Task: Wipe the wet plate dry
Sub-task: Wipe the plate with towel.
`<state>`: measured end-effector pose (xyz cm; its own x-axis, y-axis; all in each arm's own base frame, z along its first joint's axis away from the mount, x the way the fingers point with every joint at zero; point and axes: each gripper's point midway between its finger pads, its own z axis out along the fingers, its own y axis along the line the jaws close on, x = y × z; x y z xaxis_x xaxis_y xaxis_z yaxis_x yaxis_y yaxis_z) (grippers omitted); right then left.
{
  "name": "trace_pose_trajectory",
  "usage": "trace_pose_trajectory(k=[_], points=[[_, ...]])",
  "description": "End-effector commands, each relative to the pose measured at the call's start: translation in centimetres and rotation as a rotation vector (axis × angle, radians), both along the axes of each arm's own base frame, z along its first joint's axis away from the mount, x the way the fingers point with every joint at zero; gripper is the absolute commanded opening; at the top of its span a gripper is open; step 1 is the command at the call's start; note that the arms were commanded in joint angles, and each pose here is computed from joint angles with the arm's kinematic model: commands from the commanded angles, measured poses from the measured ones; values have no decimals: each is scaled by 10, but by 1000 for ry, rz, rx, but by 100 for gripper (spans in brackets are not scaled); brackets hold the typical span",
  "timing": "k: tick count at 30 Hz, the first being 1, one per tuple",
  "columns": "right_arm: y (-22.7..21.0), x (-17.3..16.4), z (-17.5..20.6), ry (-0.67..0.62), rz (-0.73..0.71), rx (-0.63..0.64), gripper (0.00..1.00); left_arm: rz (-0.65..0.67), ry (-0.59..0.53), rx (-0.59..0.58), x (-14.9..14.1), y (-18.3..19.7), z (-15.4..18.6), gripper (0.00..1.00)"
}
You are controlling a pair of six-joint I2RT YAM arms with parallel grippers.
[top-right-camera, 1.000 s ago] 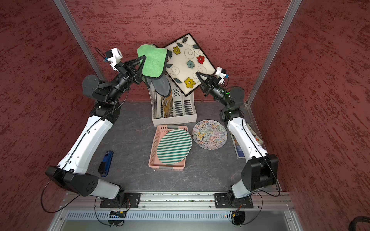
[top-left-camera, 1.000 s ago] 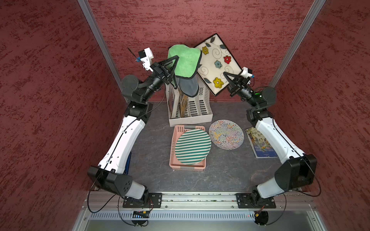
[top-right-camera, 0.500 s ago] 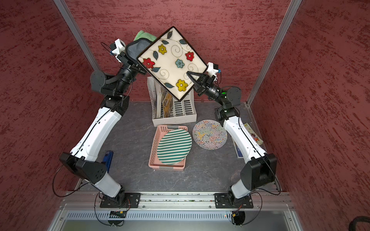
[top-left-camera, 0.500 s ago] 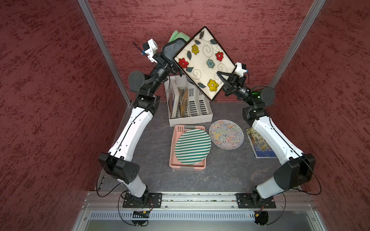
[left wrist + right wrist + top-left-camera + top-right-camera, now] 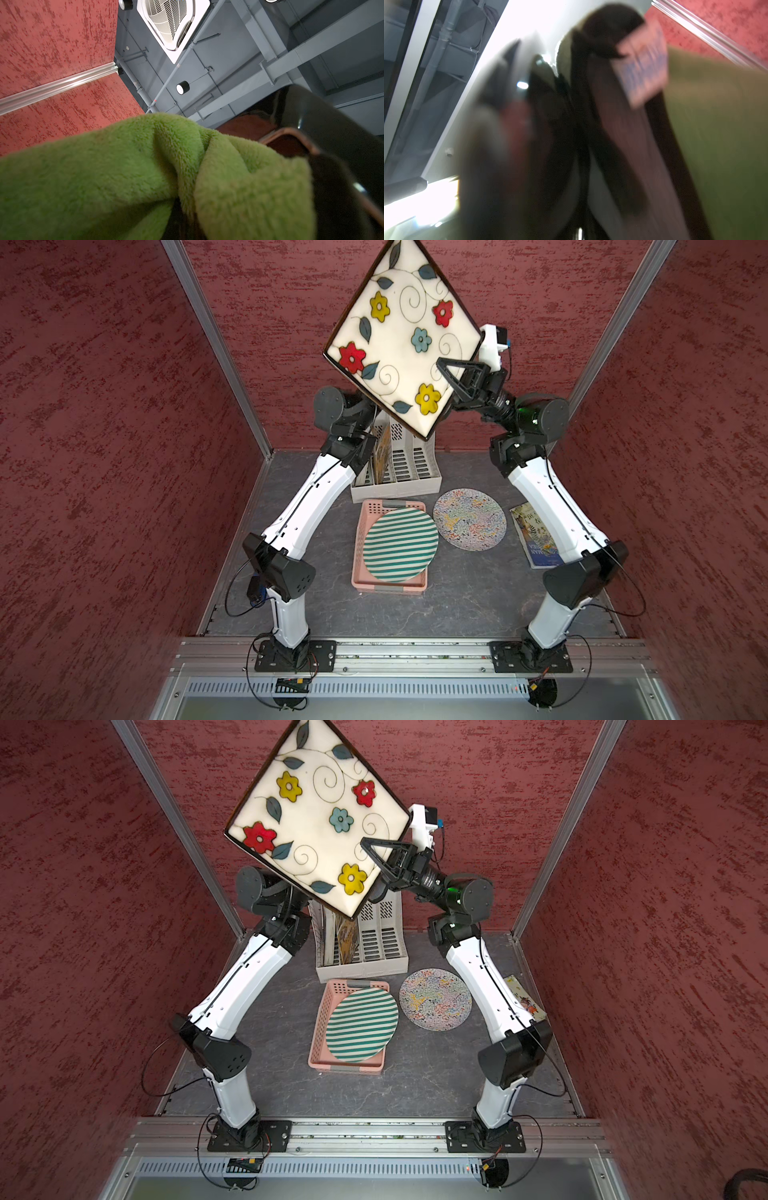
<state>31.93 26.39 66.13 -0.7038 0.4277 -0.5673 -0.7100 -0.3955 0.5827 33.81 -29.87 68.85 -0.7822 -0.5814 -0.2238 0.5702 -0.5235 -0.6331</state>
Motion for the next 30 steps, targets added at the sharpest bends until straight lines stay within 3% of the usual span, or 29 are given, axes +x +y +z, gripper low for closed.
trace_pose_trajectory(k=[1, 4, 7, 14, 19, 24, 30], points=[[-44, 47, 32, 91, -182, 140, 0, -85, -104, 6, -42, -7, 10, 0], [-65, 71, 23, 143, -252, 130, 0, -47, -123, -11, -46, 12, 19, 0], [-75, 73, 6, 160, -281, 101, 0, 26, -155, -26, -48, 41, 34, 0], [-65, 28, -45, 199, -218, 44, 0, 160, -180, -68, -32, 86, 49, 0], [-40, -2, -53, 184, -175, -20, 0, 87, -176, -64, -21, 62, 45, 0], [-54, 19, -14, 140, -252, 52, 0, -36, -158, -36, -31, 13, 24, 0], [-86, 76, 14, 178, -358, 154, 0, -107, -102, -30, -49, -16, -6, 0]])
